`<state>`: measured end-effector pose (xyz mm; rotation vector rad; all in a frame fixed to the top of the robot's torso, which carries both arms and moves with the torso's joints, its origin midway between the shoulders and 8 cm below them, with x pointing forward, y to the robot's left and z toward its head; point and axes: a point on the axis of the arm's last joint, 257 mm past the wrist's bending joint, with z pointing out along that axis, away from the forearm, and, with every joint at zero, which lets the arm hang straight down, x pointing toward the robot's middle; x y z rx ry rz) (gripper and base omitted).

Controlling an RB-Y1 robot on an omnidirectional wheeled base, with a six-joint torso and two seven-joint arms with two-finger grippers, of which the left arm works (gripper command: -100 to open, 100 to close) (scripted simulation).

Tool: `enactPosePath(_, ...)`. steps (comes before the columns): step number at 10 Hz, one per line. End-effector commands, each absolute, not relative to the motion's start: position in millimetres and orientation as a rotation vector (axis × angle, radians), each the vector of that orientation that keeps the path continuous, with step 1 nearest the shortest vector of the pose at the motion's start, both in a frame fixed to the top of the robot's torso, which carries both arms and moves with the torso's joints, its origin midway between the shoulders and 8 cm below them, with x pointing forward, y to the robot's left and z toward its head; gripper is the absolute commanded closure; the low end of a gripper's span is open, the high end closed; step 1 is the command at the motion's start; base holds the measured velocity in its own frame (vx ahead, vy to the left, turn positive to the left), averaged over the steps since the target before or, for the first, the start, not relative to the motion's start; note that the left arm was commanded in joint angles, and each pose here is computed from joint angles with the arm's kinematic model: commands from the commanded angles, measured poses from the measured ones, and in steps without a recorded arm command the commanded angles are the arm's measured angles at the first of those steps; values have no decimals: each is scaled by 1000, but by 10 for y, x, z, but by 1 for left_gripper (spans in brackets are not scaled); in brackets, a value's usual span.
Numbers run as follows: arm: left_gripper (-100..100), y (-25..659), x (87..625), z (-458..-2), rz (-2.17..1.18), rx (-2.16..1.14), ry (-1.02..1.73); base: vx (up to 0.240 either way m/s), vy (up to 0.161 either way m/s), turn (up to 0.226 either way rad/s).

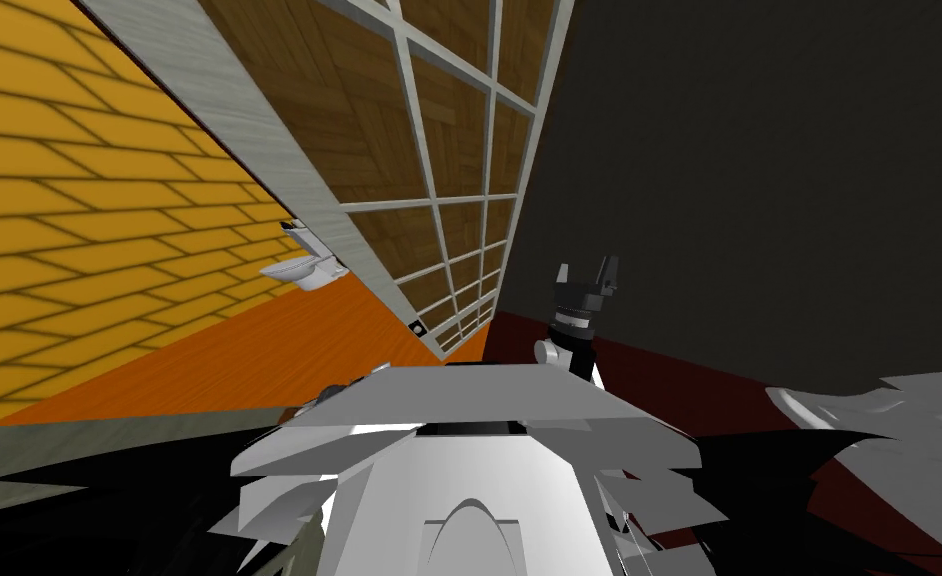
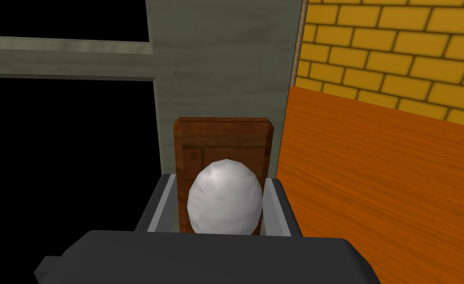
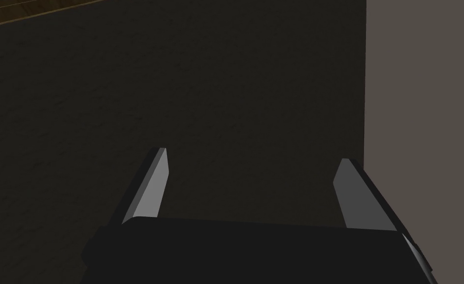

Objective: Push the door open

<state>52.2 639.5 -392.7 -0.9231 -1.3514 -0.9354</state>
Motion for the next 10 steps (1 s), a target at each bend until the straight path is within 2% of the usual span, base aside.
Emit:
enactPosePath(1,100,6353,350,-3945,-897,-894,-1363,25,34,-106)
enactPosePath(5,100,6334,247,-3960,-871,-868,-1379,9,30,-50)
enactPosePath(10,100,6261,-26,-3958,-799,-795,-1408,-52,180,22)
